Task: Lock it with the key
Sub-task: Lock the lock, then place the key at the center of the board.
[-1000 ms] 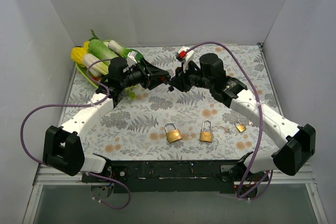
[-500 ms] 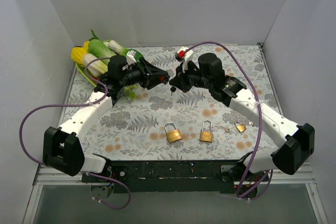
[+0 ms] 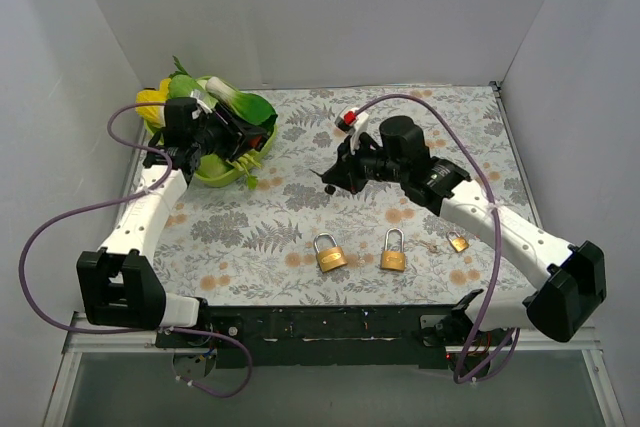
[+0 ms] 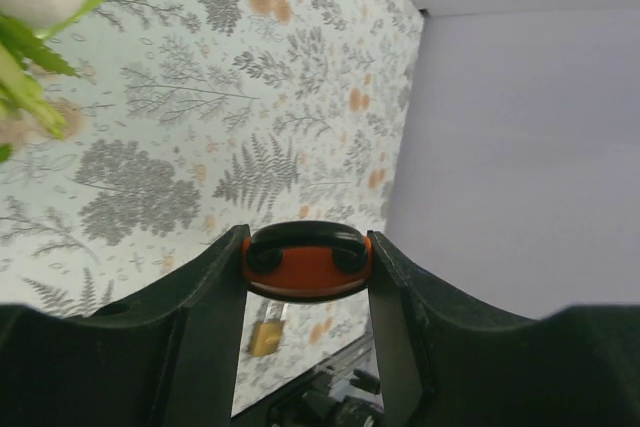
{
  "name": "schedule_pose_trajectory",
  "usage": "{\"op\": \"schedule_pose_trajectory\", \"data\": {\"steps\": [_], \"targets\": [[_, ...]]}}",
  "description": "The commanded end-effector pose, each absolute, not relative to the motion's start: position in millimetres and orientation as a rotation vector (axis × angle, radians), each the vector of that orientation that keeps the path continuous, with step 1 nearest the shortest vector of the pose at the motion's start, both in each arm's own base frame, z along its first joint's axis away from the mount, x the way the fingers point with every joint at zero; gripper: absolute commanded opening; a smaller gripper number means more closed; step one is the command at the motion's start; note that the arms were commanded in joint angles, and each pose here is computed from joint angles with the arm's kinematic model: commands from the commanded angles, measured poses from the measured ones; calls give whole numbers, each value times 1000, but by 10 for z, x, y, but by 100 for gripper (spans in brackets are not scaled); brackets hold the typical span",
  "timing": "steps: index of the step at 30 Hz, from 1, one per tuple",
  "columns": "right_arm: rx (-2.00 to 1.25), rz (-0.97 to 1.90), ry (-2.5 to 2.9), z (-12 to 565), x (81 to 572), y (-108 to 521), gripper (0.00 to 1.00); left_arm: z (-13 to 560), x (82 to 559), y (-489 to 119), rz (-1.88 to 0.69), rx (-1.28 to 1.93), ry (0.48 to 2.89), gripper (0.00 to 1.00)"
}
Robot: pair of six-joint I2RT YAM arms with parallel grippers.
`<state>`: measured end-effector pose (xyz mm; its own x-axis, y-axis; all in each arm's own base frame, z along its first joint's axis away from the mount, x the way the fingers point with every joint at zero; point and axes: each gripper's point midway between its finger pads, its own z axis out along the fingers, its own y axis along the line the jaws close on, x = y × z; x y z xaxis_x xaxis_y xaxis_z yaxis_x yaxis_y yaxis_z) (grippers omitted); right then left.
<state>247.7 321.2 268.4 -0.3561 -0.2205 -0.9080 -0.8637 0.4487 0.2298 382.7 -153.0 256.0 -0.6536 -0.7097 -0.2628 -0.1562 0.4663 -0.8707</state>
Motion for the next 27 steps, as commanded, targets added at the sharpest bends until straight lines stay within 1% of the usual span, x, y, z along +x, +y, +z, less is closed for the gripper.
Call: {"op": "schedule_pose_trajectory", "data": {"steps": [1, 4, 5, 7, 8, 10, 12, 14, 20, 27], "targets": [[-1011, 1088, 1776, 2626, 2215, 3549, 1, 2699, 3661, -1218, -922, -444, 2165, 0], [-1128, 1154, 1775, 2404, 1976, 3769, 1, 2615, 3557, -996, -824, -356, 2231, 0], [-1163, 1190, 1778, 2324, 1903, 3837, 1, 2575, 3520, -861, -808, -377, 2251, 0], [-1239, 1266, 1730, 2325, 1706, 3981, 1, 2511, 3490, -684, -776, -378, 2277, 0], [-1259, 1280, 1744, 2246, 1667, 4034, 1, 2478, 3413, -696, -818, -376, 2308, 0], [-1320, 1314, 1729, 2171, 1486, 4133, 1, 2432, 3400, -570, -806, -398, 2334, 0], [-1442, 1339, 1689, 2008, 1268, 4220, 1, 2408, 3336, -543, -834, -398, 2358, 0], [-1544, 1293, 1678, 1743, 1197, 4245, 1, 2358, 3284, -520, -819, -368, 2383, 0], [-1686, 1263, 1735, 1263, 1226, 4305, 1, 2212, 3112, -558, -841, -264, 2467, 0], [-1693, 1290, 1790, 1109, 1269, 4406, 1, 2046, 2956, -611, -877, -179, 2517, 0]]}}
